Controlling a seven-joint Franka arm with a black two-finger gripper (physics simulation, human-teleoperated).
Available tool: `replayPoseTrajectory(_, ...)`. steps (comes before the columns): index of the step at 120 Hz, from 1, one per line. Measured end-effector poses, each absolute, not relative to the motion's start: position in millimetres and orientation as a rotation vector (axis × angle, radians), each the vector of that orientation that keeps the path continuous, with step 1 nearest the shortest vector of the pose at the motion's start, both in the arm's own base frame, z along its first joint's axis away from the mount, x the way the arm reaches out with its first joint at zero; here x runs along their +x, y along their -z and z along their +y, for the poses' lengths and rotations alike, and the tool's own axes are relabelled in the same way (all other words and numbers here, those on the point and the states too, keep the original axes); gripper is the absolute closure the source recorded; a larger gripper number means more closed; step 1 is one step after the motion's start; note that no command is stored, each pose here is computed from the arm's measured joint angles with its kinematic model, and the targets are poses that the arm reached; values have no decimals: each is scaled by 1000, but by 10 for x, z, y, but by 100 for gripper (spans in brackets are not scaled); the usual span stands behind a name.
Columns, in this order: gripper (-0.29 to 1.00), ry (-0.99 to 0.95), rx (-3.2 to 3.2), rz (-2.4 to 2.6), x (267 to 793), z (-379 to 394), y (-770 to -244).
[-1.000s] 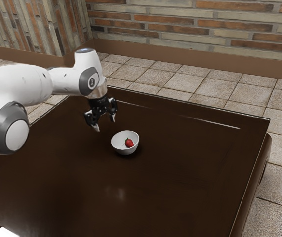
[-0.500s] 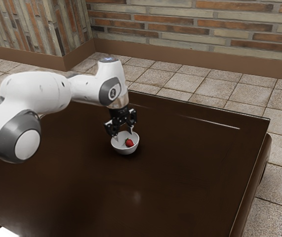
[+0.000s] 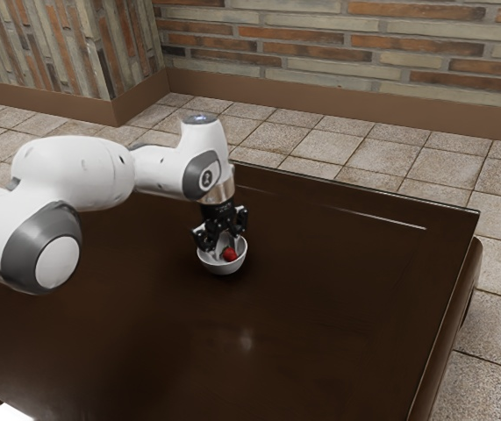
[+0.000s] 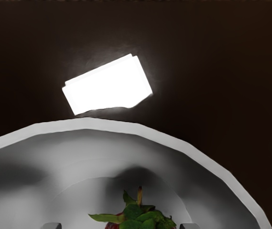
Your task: Take strawberry from the bowl
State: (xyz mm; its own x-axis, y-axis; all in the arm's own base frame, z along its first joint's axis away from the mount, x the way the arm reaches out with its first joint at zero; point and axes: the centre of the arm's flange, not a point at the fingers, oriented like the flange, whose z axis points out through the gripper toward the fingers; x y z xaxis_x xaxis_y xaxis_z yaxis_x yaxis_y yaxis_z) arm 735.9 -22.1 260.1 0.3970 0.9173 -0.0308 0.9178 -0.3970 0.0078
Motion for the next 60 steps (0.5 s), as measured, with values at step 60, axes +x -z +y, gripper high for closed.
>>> replayPoseTrajectory(60,61,24,2626,1681,7367,-215,-2572)
